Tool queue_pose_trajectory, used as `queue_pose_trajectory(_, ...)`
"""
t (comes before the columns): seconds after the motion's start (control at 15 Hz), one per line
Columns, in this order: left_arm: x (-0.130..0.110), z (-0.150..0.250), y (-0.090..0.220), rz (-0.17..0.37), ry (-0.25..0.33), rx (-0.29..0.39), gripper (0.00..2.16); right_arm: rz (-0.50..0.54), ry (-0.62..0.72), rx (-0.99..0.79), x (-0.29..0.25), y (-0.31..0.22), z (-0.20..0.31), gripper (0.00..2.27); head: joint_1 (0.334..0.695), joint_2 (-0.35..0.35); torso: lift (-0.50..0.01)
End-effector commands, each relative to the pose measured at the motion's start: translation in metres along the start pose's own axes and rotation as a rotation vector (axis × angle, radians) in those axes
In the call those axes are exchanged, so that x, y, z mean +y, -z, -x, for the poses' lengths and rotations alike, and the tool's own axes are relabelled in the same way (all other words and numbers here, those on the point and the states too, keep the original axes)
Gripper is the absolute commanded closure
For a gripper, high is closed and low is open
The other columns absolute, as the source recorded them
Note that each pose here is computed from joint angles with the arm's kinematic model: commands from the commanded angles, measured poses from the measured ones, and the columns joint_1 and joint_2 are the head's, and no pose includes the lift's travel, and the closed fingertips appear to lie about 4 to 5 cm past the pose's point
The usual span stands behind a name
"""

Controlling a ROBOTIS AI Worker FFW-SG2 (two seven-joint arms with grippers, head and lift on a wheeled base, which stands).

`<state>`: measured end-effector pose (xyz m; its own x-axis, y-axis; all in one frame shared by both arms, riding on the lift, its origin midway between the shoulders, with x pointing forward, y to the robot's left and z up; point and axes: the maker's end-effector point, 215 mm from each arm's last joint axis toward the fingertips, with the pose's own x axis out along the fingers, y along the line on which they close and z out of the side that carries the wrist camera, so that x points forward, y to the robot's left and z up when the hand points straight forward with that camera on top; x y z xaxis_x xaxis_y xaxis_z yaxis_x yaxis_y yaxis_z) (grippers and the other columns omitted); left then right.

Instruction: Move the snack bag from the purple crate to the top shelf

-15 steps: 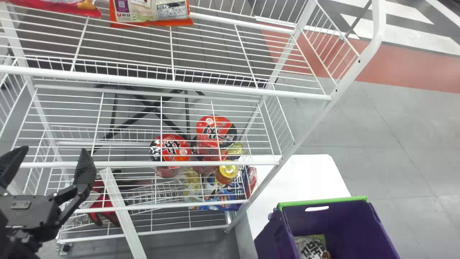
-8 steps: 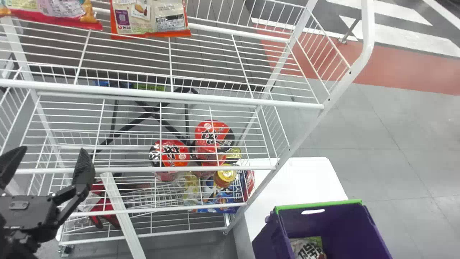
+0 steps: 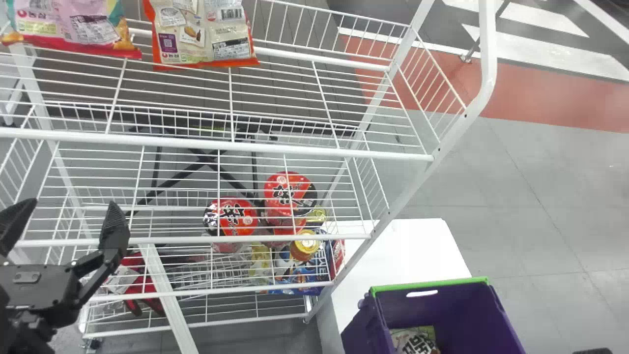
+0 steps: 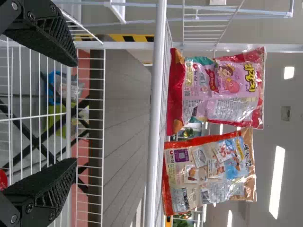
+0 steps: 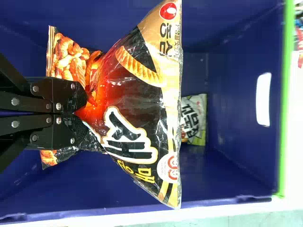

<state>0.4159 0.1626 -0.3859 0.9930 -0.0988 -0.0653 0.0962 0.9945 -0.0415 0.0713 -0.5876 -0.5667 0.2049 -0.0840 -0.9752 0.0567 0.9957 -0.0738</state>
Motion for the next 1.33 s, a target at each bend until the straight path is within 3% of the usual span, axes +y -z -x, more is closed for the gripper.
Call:
queue_pose_trajectory(0.0,0.001,-0.001,0.001,0.002,-0.001,0.005,0.10,-0.006,0.002,-0.003,0.001,-0.006,0.000,1.65,0.695,-0.350,-0.170)
queue_pose_trajectory(1.27,0.001,0.009,-0.003,0.001,-0.007,0.002,0.10,0.017,-0.005,-0.040,0.007,-0.027,0.008,1.65,0.695,-0.350,-0.096)
